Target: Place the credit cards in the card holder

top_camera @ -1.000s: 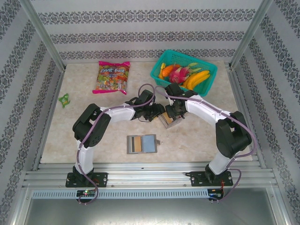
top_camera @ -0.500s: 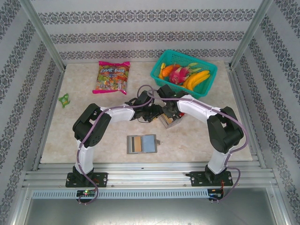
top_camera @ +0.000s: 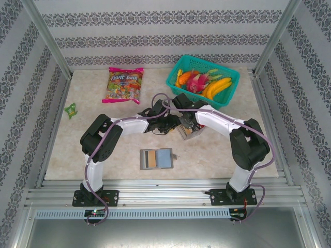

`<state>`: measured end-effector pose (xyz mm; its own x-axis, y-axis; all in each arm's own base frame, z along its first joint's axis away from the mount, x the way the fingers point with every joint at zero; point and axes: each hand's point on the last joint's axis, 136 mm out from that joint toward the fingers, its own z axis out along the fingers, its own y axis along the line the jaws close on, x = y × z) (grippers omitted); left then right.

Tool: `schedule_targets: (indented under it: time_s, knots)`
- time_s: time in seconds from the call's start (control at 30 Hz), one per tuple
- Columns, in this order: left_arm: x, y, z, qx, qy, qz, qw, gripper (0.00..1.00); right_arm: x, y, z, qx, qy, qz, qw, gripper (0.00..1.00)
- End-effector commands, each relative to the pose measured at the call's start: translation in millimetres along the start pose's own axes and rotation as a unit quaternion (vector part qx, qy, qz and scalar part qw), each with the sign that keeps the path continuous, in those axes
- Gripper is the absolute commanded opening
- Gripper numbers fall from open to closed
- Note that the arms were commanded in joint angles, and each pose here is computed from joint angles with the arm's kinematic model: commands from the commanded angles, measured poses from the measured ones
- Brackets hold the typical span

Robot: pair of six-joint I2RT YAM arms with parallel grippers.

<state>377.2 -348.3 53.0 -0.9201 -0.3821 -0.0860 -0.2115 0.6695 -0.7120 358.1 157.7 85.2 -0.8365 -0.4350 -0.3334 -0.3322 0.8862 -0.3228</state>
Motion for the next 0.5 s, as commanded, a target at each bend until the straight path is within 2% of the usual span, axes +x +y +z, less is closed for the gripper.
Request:
schedule_targets:
  time_s: [0.0, 0.17, 0.47]
  knots:
    - [-1, 3, 3, 0.002, 0.000, -0.001, 1.000, 0.48, -2, -10, -9, 0.025, -0.009, -0.004, 1.000, 0.33]
    - [-1, 2, 3, 0.003, 0.001, -0.001, 1.000, 0.48, 0, -8, -5, 0.017, -0.004, -0.002, 1.000, 0.30]
    - [-2, -3, 2, 0.012, 0.002, 0.005, 1.000, 0.49, 1, 7, 0, -0.021, 0.005, 0.000, 1.000, 0.37]
